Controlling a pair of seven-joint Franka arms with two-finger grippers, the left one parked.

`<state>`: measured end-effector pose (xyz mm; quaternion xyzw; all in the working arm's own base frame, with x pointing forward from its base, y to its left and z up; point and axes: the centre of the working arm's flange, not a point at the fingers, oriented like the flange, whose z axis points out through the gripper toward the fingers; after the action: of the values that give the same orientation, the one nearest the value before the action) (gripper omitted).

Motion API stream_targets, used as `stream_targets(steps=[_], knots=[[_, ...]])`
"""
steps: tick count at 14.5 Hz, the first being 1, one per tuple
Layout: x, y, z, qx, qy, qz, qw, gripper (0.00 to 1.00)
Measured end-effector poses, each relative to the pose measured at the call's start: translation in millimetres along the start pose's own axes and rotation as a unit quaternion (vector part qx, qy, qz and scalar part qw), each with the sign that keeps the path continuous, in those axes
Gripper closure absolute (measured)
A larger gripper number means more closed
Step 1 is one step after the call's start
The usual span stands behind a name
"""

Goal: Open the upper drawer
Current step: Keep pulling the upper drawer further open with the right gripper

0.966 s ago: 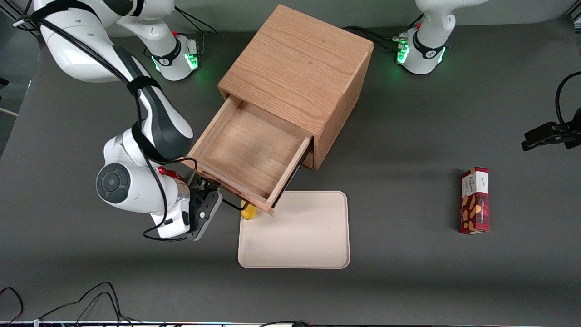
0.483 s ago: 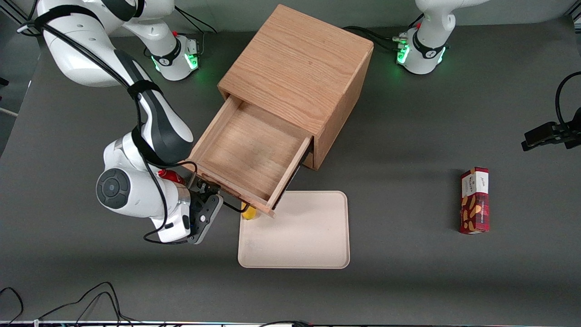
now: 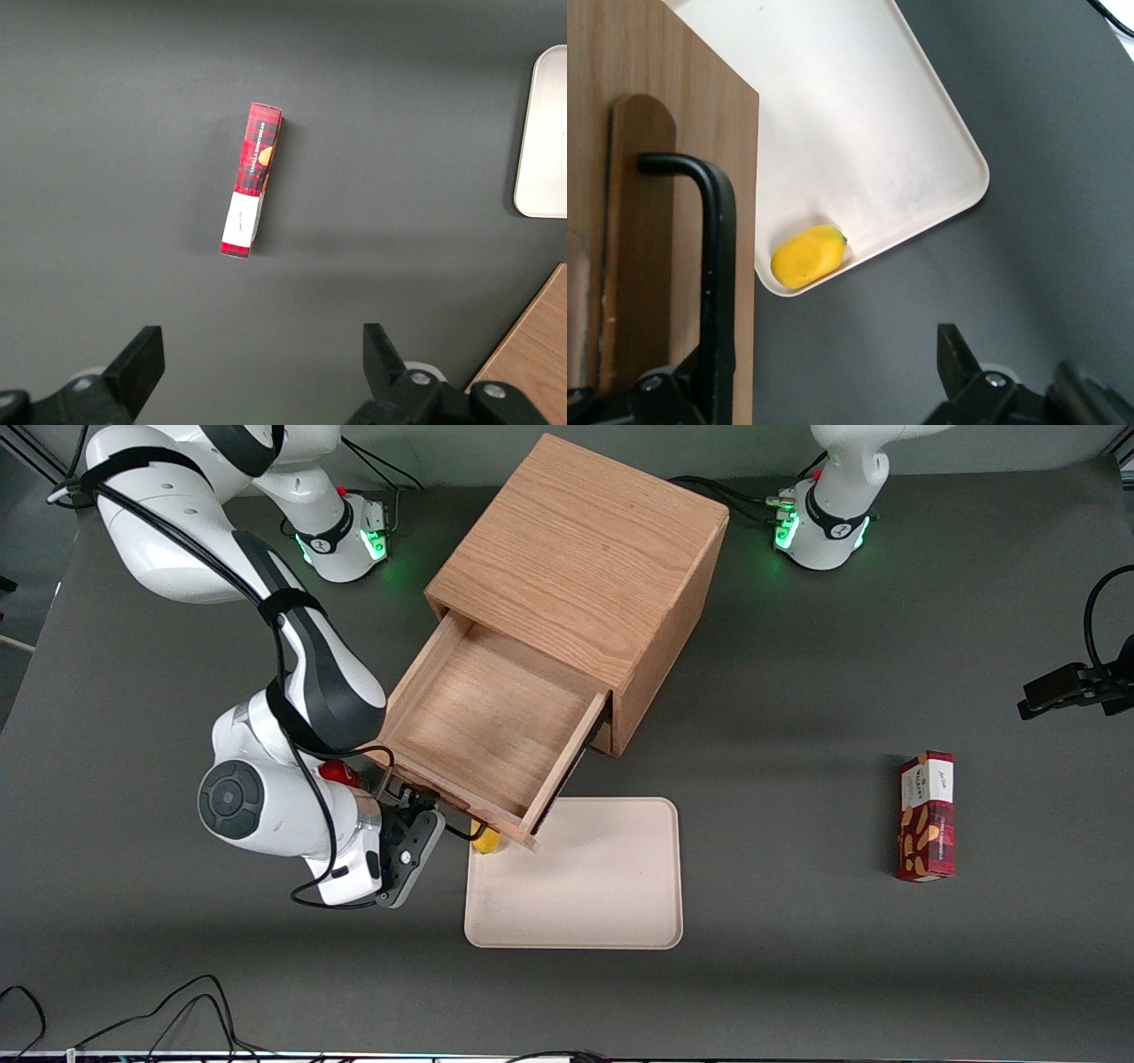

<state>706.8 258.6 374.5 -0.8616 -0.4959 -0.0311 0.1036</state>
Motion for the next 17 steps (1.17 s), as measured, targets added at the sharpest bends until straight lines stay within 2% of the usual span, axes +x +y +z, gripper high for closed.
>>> stream_targets(steps=[6,17], knots=[[-3,13,-2,-0.003,0.005,0.008,0.9999,0.0],[-11,27,-6,-0.011,0.001,0.021,0.9997,0.0]])
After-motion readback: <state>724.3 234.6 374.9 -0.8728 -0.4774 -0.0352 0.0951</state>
